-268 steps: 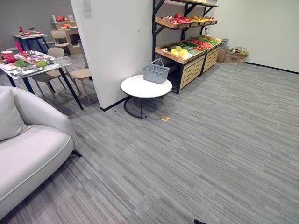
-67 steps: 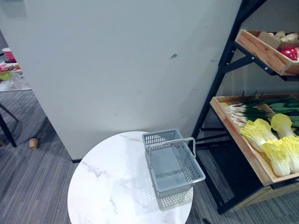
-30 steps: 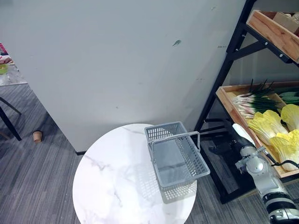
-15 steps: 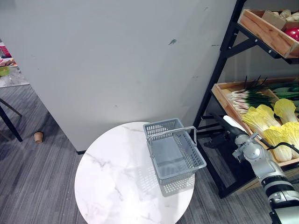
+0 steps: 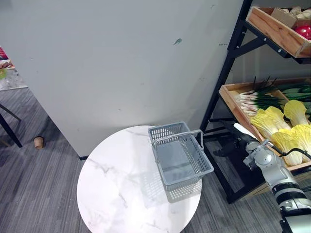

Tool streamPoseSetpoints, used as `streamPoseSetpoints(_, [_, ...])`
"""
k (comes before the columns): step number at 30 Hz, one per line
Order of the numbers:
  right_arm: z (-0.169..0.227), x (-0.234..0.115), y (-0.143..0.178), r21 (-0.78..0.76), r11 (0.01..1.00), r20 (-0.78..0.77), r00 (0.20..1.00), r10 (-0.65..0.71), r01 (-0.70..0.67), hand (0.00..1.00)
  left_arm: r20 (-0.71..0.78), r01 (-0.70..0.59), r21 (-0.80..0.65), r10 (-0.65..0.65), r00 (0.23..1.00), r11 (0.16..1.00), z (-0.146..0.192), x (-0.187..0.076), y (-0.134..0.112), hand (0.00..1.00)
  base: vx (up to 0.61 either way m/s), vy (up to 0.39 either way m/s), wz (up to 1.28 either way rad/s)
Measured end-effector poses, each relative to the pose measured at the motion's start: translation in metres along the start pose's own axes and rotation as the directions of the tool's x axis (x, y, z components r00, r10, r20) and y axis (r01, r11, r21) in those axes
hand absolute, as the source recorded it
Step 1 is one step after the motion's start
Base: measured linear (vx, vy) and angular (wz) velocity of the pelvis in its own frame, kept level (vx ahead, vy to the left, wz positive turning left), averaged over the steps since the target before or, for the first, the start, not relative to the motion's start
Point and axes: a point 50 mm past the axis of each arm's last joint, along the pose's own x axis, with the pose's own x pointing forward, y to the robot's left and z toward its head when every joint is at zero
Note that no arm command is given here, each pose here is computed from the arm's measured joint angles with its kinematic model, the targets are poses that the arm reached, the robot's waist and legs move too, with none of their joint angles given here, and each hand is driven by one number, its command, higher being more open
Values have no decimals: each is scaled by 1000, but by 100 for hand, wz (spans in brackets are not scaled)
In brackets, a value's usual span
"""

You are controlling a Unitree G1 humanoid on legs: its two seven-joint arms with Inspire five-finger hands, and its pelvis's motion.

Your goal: Pick vegetable in the basket

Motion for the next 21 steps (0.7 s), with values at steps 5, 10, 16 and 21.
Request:
streamPoseSetpoints(5, [-2,0,2,10,1000,-28,999,20,-20,100,-9,-5,-3,5,1000,1000,0,0,1,100,-1,-27,3])
streamPoseSetpoints(10, [-2,1,3,17,999,-37,999,37,-36,100,-11,-23,-26,22,1000,999,0,-1,6,100,-12,-32,0])
streamPoseSetpoints(16, [2,4,1,27,999,-40,998,37,-36,100,-14,-15,0,15,1000,1000,0,-1,6,100,-28,-22,8])
streamPoseSetpoints(21, [9,11,0,38,999,-44,998,40,-38,100,-18,-15,15,15,1000,1000,0,-1,6,100,-31,0,7])
